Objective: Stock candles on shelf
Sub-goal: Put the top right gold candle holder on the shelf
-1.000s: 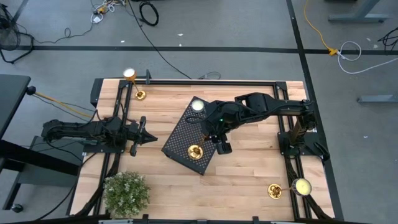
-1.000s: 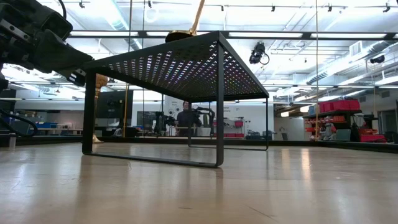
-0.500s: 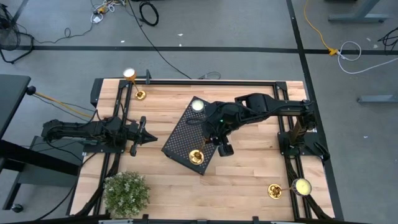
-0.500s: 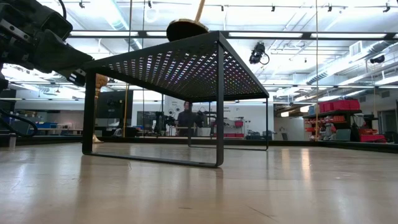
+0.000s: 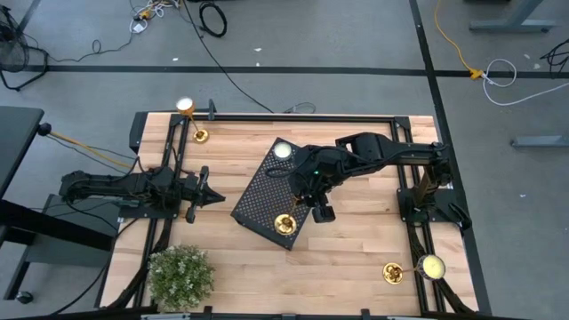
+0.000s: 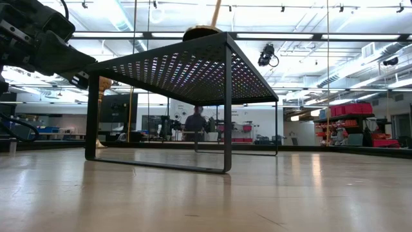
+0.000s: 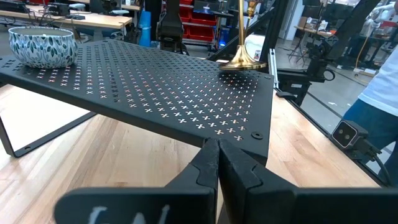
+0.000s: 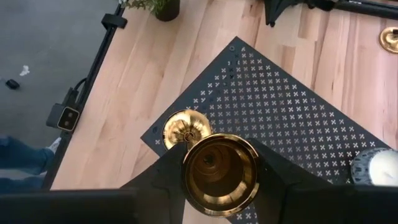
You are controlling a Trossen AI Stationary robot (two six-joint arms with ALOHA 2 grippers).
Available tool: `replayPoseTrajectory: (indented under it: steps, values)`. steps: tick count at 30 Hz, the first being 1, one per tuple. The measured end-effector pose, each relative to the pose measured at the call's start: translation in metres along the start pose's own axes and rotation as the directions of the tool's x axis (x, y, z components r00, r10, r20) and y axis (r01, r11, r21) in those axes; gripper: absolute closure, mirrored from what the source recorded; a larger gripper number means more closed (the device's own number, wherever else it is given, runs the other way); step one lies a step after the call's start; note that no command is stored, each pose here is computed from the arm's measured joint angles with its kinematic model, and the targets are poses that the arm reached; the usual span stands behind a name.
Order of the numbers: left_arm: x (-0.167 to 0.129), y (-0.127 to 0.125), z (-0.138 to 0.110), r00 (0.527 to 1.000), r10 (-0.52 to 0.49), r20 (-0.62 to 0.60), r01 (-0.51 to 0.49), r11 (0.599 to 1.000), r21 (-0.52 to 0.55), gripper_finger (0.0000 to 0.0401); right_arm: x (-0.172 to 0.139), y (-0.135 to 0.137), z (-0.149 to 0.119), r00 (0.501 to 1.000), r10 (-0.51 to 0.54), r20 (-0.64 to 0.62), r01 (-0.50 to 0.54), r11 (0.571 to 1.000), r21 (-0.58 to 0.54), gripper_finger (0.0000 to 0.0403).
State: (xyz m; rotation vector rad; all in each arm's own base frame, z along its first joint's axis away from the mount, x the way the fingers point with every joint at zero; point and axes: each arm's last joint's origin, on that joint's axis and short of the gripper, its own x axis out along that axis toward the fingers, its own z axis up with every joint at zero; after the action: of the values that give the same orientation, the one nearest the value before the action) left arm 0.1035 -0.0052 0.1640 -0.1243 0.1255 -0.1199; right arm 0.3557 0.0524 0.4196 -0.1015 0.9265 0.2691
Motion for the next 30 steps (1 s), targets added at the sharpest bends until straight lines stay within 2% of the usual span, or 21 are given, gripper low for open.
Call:
replayPoseTrajectory:
  steps: [30]
  values:
    - [0.000, 0.000, 0.000, 1.000, 0.000, 0.001, 0.000, 1.000, 0.000, 0.0387, 0.013, -0.004, -0.002, 1.000, -0.004, 0.004, 0.003, 1.000, 0.004, 0.0266]
